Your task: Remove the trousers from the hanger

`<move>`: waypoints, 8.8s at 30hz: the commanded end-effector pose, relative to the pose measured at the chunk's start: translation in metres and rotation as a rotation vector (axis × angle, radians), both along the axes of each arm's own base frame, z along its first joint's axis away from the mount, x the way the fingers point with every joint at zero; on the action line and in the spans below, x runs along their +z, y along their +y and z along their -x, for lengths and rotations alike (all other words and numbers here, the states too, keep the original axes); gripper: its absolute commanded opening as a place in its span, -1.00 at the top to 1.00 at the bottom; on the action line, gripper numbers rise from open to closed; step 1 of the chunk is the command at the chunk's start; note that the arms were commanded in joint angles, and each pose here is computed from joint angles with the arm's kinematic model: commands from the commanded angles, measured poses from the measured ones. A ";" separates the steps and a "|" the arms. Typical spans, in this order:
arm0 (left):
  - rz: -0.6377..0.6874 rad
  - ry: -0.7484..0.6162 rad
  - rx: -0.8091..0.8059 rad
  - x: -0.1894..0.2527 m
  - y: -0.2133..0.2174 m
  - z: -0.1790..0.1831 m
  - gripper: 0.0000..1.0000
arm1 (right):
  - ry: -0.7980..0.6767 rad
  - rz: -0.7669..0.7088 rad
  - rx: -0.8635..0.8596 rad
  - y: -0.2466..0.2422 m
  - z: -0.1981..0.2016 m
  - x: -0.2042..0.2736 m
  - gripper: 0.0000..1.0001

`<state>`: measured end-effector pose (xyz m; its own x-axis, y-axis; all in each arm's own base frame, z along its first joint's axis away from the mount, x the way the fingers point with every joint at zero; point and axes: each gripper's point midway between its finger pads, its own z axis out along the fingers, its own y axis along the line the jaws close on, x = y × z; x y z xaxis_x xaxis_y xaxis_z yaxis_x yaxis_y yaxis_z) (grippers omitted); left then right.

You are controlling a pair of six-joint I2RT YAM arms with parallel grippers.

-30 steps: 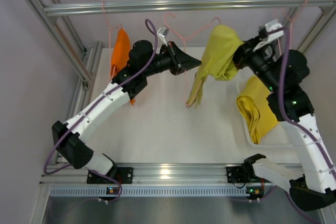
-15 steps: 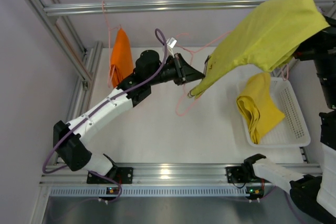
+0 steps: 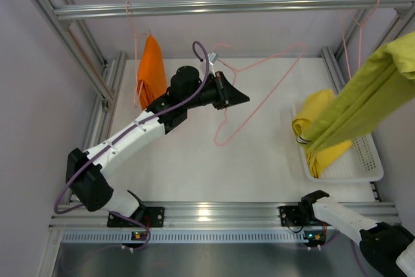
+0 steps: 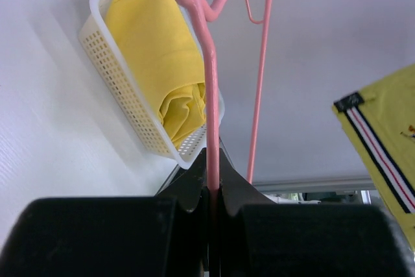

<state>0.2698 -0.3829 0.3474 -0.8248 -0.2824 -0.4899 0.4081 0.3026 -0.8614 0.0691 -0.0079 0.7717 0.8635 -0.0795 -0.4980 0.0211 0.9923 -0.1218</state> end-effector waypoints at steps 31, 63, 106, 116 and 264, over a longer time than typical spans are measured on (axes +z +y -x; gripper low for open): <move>0.110 -0.112 -0.026 0.063 -0.009 -0.005 1.00 | 1.013 0.593 -0.883 -0.072 -0.120 -0.451 0.94; 0.018 -0.132 0.042 0.048 0.001 -0.012 1.00 | 1.003 0.444 0.066 0.048 -0.089 -0.398 -0.77; -0.018 -0.053 0.074 0.028 -0.004 -0.029 1.00 | 1.409 0.475 0.268 0.022 -0.254 -0.517 -0.16; -0.058 -0.034 0.161 0.029 0.007 -0.036 1.00 | 1.046 0.248 0.253 0.048 -0.195 -0.366 -0.68; -0.136 -0.433 0.411 0.090 0.178 -0.031 -0.98 | 1.444 -0.774 1.379 0.174 -0.225 -0.411 -0.19</move>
<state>0.3080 -0.2131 0.4139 -0.4299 -0.3964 -0.8112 0.5071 0.6374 -0.5801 0.3024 0.1695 0.3532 -0.7705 0.5980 -0.2206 -0.2197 0.0757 0.9726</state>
